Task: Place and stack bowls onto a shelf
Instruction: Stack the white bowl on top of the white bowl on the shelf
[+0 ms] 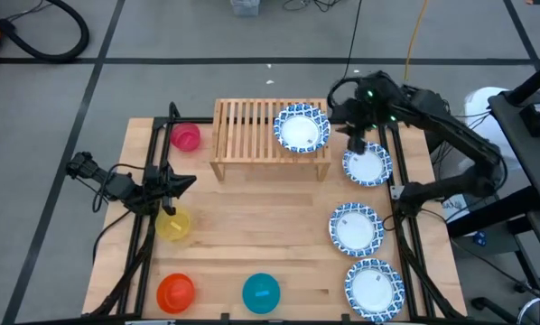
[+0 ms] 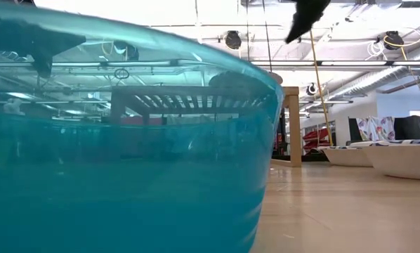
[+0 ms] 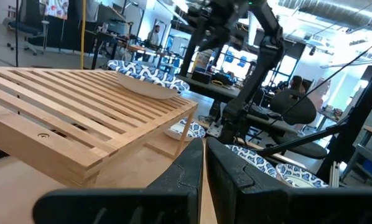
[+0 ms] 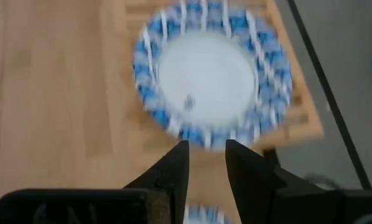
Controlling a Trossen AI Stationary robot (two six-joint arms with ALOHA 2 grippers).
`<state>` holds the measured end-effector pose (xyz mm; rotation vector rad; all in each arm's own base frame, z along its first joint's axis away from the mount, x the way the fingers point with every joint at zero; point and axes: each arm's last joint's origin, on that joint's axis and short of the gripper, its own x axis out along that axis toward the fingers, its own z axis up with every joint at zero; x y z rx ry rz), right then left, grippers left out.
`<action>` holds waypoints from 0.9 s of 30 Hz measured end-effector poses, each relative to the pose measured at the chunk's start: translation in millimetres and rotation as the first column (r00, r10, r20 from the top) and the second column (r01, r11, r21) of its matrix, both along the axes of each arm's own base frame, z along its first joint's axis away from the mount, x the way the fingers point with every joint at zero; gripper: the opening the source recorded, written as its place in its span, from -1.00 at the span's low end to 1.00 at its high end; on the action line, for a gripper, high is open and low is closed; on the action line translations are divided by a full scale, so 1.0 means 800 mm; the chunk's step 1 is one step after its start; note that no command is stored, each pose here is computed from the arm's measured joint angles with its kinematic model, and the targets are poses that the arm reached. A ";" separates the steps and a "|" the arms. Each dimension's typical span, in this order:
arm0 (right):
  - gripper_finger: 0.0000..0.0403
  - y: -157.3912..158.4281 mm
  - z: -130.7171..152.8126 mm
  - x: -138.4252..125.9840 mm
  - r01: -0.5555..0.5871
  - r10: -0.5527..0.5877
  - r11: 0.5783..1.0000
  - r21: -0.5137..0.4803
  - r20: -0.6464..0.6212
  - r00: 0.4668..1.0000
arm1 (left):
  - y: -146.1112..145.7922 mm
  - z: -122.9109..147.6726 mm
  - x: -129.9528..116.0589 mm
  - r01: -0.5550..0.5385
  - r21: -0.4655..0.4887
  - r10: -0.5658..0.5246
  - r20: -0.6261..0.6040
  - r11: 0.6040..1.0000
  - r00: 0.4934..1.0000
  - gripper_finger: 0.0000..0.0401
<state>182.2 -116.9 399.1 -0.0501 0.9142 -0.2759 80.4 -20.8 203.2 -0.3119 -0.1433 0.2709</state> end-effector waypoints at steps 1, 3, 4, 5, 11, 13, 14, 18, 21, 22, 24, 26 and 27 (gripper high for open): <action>-0.50 0.006 0.000 -0.006 0.040 -0.040 0.999 0.010 -0.026 0.999 | 0.000 0.000 0.000 0.000 0.000 0.000 0.000 1.000 1.000 -0.88; -0.50 0.015 0.000 -0.018 0.144 -0.140 0.989 0.047 -0.074 0.987 | 0.000 0.000 0.000 0.000 0.000 0.000 0.000 1.000 1.000 -0.88; -0.50 0.018 -0.001 -0.023 0.187 -0.180 0.980 0.072 -0.095 0.979 | 0.000 0.000 0.000 0.000 0.000 0.000 0.000 1.000 1.000 -0.88; -0.50 0.022 -0.003 -0.028 0.216 -0.204 0.971 0.099 -0.119 0.972 | 0.000 0.000 0.000 0.000 0.000 0.000 0.000 1.000 1.000 -0.88; -0.53 0.037 -0.014 -0.043 0.374 -0.304 0.899 0.226 -0.290 0.907 | 0.000 0.000 0.000 0.000 -0.001 0.000 0.000 1.000 1.000 -0.88; -0.54 0.038 -0.017 -0.045 0.411 -0.322 0.879 0.242 -0.336 0.885 | 0.000 0.000 0.000 0.000 -0.001 0.000 0.000 1.000 1.000 -0.88; -0.55 0.038 -0.018 -0.044 0.426 -0.333 0.870 0.247 -0.343 0.878 | 0.000 0.000 0.000 0.001 -0.001 -0.001 0.000 1.000 1.000 -0.88; -0.55 0.035 -0.028 -0.040 0.520 -0.411 0.809 0.275 -0.366 0.835 | 0.000 0.000 0.000 0.000 -0.005 0.000 0.001 1.000 1.000 -0.88; -0.54 0.032 -0.042 -0.036 0.581 -0.449 0.762 0.287 -0.413 0.792 | 0.000 0.000 0.000 0.002 -0.015 -0.002 0.006 1.000 1.000 -0.88; -0.53 0.032 -0.048 -0.035 0.600 -0.459 0.747 0.289 -0.429 0.778 | 0.000 0.000 0.000 0.002 -0.015 -0.002 0.006 1.000 1.000 -0.88; -0.53 0.032 -0.061 -0.034 0.624 -0.463 0.728 0.285 -0.468 0.753 | 0.000 0.000 0.000 0.003 -0.015 -0.003 0.006 1.000 1.000 -0.88; -0.53 0.032 -0.078 -0.035 0.631 -0.443 0.726 0.275 -0.515 0.734 | 0.000 0.000 0.000 0.004 -0.016 -0.004 0.007 1.000 1.000 -0.88; -0.53 0.032 -0.086 -0.035 0.630 -0.430 0.728 0.269 -0.537 0.726 | 0.000 0.000 0.000 0.004 -0.015 -0.004 0.007 1.000 1.000 -0.88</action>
